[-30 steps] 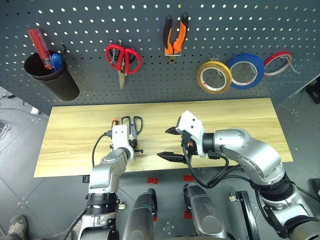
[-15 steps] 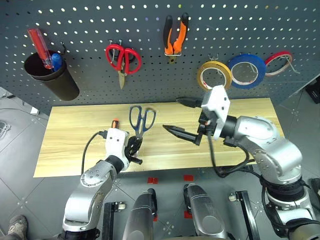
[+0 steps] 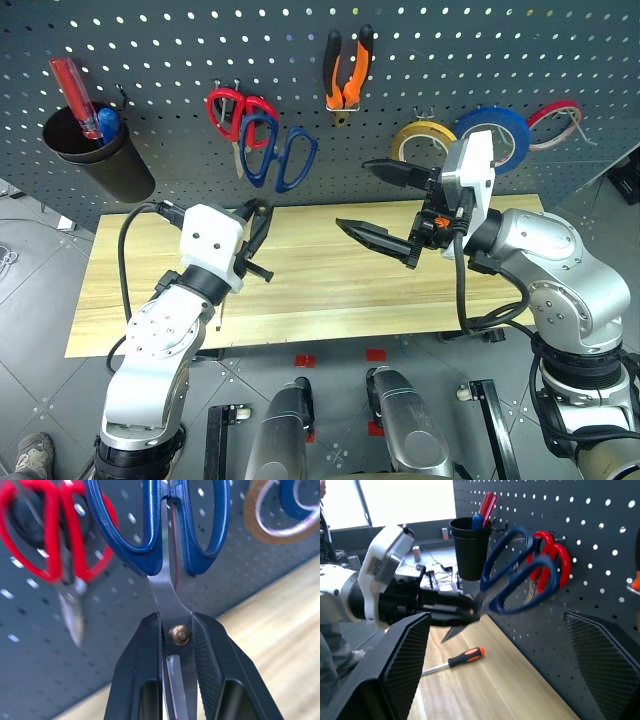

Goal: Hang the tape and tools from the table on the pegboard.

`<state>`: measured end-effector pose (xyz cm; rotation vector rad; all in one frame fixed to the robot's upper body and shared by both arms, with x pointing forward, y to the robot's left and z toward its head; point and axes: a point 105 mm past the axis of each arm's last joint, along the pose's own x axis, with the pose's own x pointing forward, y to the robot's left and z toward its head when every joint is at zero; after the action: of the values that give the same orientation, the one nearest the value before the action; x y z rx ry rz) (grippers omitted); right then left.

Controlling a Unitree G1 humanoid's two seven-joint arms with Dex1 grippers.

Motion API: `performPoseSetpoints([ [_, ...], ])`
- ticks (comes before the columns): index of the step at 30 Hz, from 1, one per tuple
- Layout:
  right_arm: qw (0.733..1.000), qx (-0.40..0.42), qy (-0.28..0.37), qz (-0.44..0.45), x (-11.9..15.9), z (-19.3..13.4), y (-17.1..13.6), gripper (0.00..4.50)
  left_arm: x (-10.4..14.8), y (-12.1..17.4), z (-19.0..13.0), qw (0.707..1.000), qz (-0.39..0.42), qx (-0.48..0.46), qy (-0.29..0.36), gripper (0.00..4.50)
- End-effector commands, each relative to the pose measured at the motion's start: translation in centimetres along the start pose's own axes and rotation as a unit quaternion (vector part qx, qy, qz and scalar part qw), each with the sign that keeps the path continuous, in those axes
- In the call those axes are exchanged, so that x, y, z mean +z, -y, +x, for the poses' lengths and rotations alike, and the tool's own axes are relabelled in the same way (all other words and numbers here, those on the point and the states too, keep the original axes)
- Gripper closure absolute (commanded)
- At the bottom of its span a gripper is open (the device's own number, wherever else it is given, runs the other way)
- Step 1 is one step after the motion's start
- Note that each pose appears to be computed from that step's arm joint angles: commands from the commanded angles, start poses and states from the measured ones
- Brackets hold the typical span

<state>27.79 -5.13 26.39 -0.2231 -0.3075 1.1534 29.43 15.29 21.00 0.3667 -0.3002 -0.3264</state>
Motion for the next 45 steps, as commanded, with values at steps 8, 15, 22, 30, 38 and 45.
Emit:
performPoseSetpoints([
  [8,0.999,0.009,0.027,-0.036,1.4,0.5,0.0,0.00,0.2,-2.0,-0.1,0.998,0.013,0.061,0.013,3.94],
  [15,0.998,0.019,0.028,-0.043,1.3,1.1,-0.1,0.00,-0.6,-3.1,1.0,0.996,-0.007,0.086,0.007,3.96],
  [22,0.998,0.021,0.033,-0.051,1.6,1.5,0.0,0.00,-1.0,-3.7,2.4,0.995,-0.024,0.097,0.012,3.97],
  [30,0.999,0.026,0.023,-0.040,0.8,1.8,-0.7,0.00,-3.6,-3.1,1.8,0.993,-0.055,0.095,-0.045,2.11],
  [38,0.991,-0.002,-0.124,0.041,-5.2,2.9,-2.5,0.00,-11.6,-5.2,-3.5,0.952,-0.119,0.140,-0.245,1.27],
  [45,0.985,0.018,-0.151,0.083,-5.5,5.0,-4.3,0.00,-15.8,-7.9,-4.3,0.914,-0.169,0.155,-0.333,1.27],
])
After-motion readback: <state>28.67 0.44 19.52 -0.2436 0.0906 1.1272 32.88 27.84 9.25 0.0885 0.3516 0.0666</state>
